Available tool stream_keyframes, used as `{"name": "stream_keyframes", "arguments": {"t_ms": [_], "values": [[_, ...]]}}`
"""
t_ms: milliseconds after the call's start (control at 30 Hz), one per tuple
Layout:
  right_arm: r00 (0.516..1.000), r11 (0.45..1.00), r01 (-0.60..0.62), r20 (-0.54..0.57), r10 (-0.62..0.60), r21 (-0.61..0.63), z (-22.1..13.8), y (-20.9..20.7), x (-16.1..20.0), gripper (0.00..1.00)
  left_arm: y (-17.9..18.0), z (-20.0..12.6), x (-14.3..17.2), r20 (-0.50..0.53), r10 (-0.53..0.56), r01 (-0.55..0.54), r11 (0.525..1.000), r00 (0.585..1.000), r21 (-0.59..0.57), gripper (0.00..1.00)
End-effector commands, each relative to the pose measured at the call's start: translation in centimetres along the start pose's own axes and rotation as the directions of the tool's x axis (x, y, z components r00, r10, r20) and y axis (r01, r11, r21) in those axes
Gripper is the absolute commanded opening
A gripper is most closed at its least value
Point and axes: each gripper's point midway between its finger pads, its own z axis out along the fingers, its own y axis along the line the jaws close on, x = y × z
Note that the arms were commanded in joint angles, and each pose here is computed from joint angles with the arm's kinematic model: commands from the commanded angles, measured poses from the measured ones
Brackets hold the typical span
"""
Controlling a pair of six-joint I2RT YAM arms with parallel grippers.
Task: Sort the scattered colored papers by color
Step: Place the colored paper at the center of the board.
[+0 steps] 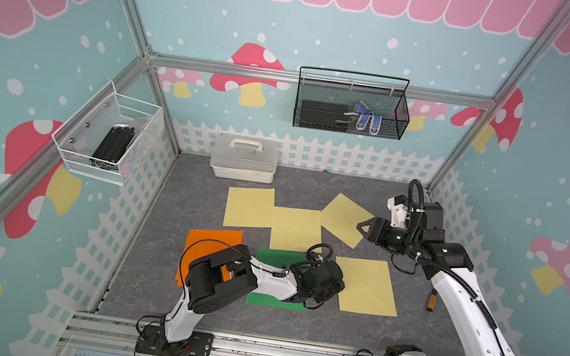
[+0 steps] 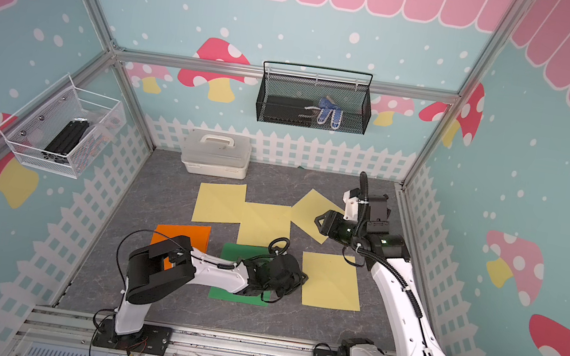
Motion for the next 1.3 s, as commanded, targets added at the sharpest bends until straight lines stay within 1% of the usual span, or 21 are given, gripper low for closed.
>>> {"name": "stream_keyframes", "arguments": {"t_ms": [0, 67, 133, 200, 267, 367, 400, 433, 500, 533, 567, 633, 667, 733, 800, 833, 933, 967, 1033, 1133, 1267], "values": [[1.000, 1.000, -0.004, 0.002, 0.004, -0.007, 0.3, 0.1, 0.0, 0.57, 1.1, -2.0, -0.9, 0.047, 0.081, -0.075, 0.991, 0.996, -0.109, 0.30], [1.000, 1.000, -0.005, 0.001, 0.005, -0.010, 0.4, 0.1, 0.0, 0.57, 0.7, -2.6, -1.1, 0.054, 0.105, -0.098, 0.989, 0.993, -0.114, 0.30], [1.000, 1.000, -0.006, -0.004, 0.006, -0.013, 0.7, 0.1, 0.0, 0.57, -0.3, -3.7, -1.4, 0.071, 0.152, -0.143, 0.983, 0.986, -0.115, 0.30], [1.000, 1.000, -0.012, -0.013, 0.012, -0.007, 1.2, -0.2, 0.1, 0.57, -1.8, -5.1, -2.4, 0.119, 0.212, -0.199, 0.973, 0.970, -0.117, 0.30], [1.000, 1.000, -0.018, -0.017, 0.018, -0.002, 1.7, -0.4, 0.1, 0.57, -3.6, -6.7, -4.0, 0.178, 0.275, -0.258, 0.960, 0.945, -0.111, 0.30], [0.999, 1.000, -0.024, -0.031, 0.024, 0.007, 3.0, -1.0, -0.1, 0.58, -6.1, -8.7, -8.1, 0.246, 0.330, -0.317, 0.944, 0.911, -0.091, 0.31], [0.999, 1.000, -0.024, -0.039, 0.024, 0.001, 3.6, -1.0, -0.3, 0.59, -6.8, -9.2, -9.8, 0.261, 0.339, -0.328, 0.941, 0.904, -0.086, 0.33], [0.998, 1.000, -0.027, -0.049, 0.027, 0.005, 4.3, -1.3, -0.4, 0.58, -7.2, -9.7, -11.7, 0.271, 0.343, -0.333, 0.939, 0.900, -0.082, 0.34], [0.997, 0.999, -0.031, -0.070, 0.032, 0.012, 5.9, -1.7, -0.9, 0.55, -7.7, -9.9, -15.0, 0.276, 0.349, -0.344, 0.937, 0.896, -0.066, 0.41], [0.996, 0.999, -0.032, -0.085, 0.034, 0.020, 6.9, -2.0, -1.1, 0.53, -8.1, -9.9, -16.8, 0.272, 0.351, -0.350, 0.935, 0.896, -0.052, 0.42], [0.994, 0.999, -0.036, -0.099, 0.039, 0.032, 7.7, -2.4, -1.3, 0.48, -8.3, -9.8, -18.2, 0.268, 0.356, -0.357, 0.933, 0.895, -0.046, 0.47], [0.991, 0.997, -0.033, -0.125, 0.041, 0.064, 9.8, -3.4, -2.0, 0.36, -9.2, -8.9, -21.2, 0.236, 0.373, -0.382, 0.924, 0.897, -0.009, 0.49], [0.989, 0.997, -0.035, -0.138, 0.045, 0.075, 10.7, -3.7, -2.2, 0.31, -9.6, -8.1, -22.0, 0.208, 0.387, -0.398, 0.917, 0.899, 0.016, 0.51], [0.983, 0.995, -0.042, -0.176, 0.058, 0.090, 13.0, -4.6, -2.5, 0.24, -10.4, -6.2, -24.2, 0.143, 0.387, -0.400, 0.913, 0.911, 0.080, 0.50], [0.977, 0.994, -0.048, -0.204, 0.068, 0.101, 15.0, -5.3, -2.7, 0.23, -10.6, -4.4, -26.0, 0.108, 0.381, -0.392, 0.914, 0.918, 0.106, 0.48], [0.973, 0.993, -0.048, -0.220, 0.070, 0.104, 16.1, -5.7, -2.7, 0.23, -11.0, -3.6, -26.6, 0.096, 0.394, -0.404, 0.906, 0.914, 0.128, 0.48], [0.968, 0.991, -0.046, -0.241, 0.075, 0.125, 18.2, -6.6, -3.2, 0.23, -11.6, -1.3, -28.4, 0.071, 0.420, -0.426, 0.893, 0.905, 0.148, 0.48], [0.960, 0.988, -0.054, -0.266, 0.091, 0.146, 19.6, -7.7, -2.6, 0.23, -11.8, -0.7, -29.2, 0.067, 0.416, -0.421, 0.895, 0.907, 0.147, 0.48], [0.950, 0.985, -0.061, -0.293, 0.107, 0.162, 21.1, -8.6, -2.2, 0.23, -11.8, 0.6, -30.7, 0.062, 0.403, -0.407, 0.898, 0.913, 0.165, 0.48], [0.940, 0.982, -0.069, -0.319, 0.124, 0.179, 22.8, -9.8, -1.6, 0.23, -11.8, 1.7, -32.6, 0.063, 0.392, -0.397, 0.899, 0.918, 0.185, 0.49], [0.930, 0.975, -0.068, -0.341, 0.139, 0.211, 24.5, -11.4, -0.9, 0.23, -11.8, 2.3, -34.3, 0.085, 0.409, -0.418, 0.889, 0.909, 0.188, 0.50]]}}
